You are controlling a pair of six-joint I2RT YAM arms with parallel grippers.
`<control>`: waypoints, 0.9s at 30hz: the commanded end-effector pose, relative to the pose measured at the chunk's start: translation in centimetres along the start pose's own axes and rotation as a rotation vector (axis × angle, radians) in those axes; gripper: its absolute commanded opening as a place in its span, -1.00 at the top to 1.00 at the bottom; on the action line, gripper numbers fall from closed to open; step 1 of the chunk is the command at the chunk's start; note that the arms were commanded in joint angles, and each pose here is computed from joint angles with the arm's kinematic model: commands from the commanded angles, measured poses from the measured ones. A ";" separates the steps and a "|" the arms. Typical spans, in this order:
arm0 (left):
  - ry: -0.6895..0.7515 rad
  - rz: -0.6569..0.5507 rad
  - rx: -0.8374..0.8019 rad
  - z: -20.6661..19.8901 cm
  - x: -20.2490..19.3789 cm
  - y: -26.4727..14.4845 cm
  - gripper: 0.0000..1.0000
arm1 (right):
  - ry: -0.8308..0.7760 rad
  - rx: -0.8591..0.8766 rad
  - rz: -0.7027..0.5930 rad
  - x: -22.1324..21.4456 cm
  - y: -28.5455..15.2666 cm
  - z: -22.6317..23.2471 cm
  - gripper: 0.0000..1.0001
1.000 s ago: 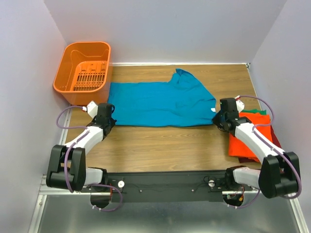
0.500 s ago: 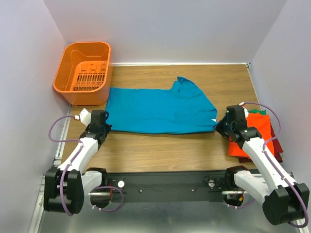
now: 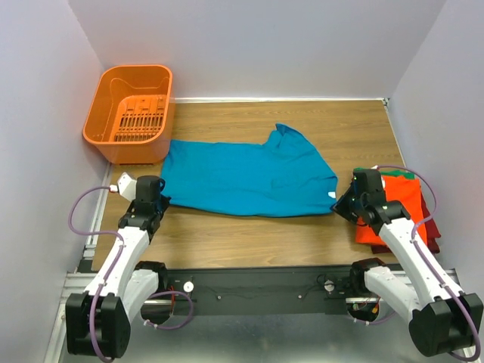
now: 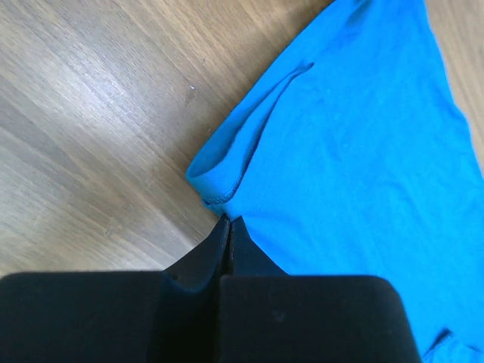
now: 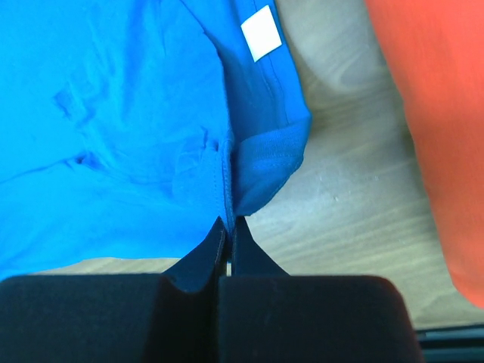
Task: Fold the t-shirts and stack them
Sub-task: Fold the tshirt
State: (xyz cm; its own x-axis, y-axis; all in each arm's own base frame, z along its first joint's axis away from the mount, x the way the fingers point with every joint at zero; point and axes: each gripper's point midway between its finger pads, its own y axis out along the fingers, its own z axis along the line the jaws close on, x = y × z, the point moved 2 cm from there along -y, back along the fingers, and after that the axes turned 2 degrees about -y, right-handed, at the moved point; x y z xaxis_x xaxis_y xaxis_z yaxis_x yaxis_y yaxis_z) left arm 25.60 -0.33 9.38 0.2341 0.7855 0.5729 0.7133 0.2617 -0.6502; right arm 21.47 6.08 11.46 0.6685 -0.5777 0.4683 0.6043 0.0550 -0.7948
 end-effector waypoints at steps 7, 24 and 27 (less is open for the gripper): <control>-0.064 -0.016 0.017 1.7 -0.3 -0.9 1.00 | 0.014 0.001 0.058 -1.0 -2.9 -0.4 0.91; -0.124 0.064 -0.052 2.0 -2.4 -1.7 0.94 | -0.024 -0.061 0.050 -0.7 -5.8 -1.5 0.73; -0.138 0.081 -0.084 1.3 -2.3 -2.4 0.72 | -0.032 -0.037 0.089 -1.4 -5.8 -1.3 0.36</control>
State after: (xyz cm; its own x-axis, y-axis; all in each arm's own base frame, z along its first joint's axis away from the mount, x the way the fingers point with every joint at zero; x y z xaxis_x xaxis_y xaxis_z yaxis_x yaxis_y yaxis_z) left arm 22.82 -1.44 8.43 0.1980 0.8543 0.4807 0.7431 0.1889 -0.6419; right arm 17.28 5.58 14.51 0.7146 -0.5586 0.4211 0.5429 0.0631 -0.8374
